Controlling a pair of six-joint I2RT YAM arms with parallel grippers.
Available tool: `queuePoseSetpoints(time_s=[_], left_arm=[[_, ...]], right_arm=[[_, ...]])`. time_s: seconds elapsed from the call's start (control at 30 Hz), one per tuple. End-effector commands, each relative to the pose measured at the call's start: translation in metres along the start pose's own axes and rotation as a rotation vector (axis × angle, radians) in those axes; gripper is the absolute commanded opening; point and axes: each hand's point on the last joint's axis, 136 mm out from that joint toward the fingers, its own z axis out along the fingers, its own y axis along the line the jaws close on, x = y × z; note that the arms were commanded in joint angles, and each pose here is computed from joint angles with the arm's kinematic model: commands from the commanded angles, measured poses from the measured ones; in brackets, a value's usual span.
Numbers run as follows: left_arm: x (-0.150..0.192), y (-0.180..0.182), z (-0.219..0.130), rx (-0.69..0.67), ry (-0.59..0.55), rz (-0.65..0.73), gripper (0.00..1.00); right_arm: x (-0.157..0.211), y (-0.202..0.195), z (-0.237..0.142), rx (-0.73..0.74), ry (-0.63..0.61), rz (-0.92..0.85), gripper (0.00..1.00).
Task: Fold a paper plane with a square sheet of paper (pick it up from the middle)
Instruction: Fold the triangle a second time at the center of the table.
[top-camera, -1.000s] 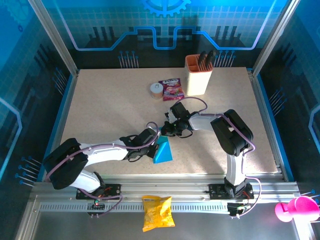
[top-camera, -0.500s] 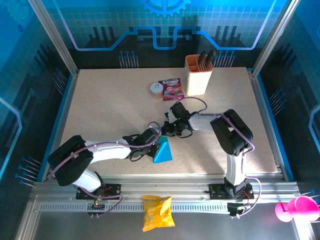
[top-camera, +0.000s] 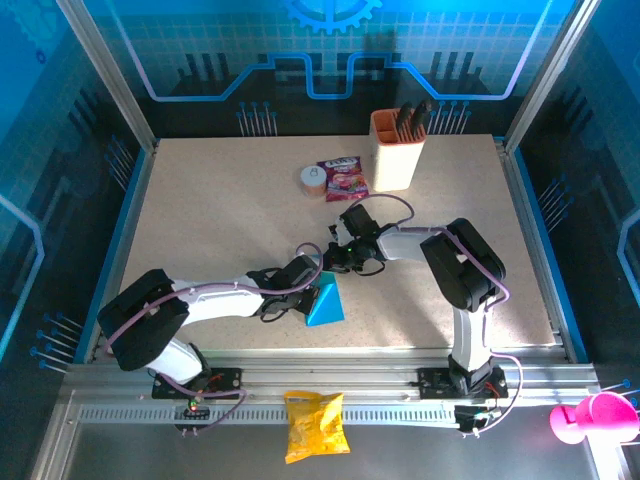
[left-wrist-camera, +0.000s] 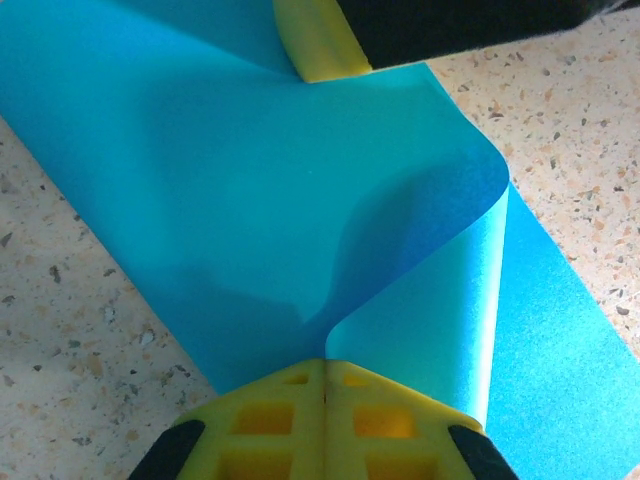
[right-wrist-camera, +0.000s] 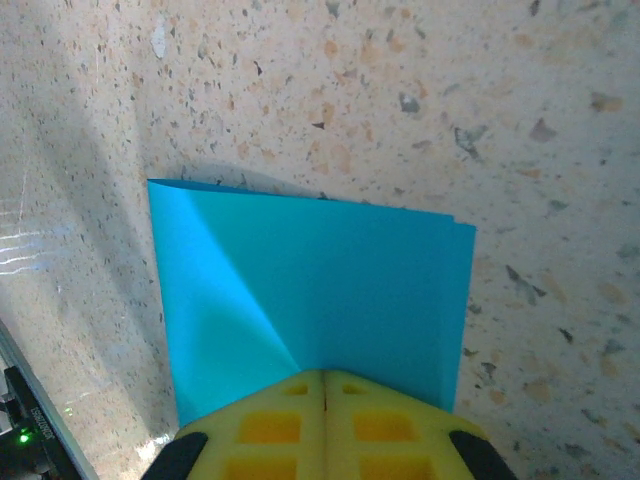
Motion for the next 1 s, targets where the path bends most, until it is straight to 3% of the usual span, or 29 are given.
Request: queuePoseSetpoints(time_s=[0.0,0.97], left_arm=[[0.0,0.009,0.001,-0.038,0.006,-0.014,0.0],[-0.004,0.009,-0.012,-0.015,-0.036,-0.061,0.0]], right_arm=[[0.033,-0.047,0.017,0.148,0.09,0.064,0.0],[0.036,-0.053,0.019,0.153,0.098,0.073,0.0]])
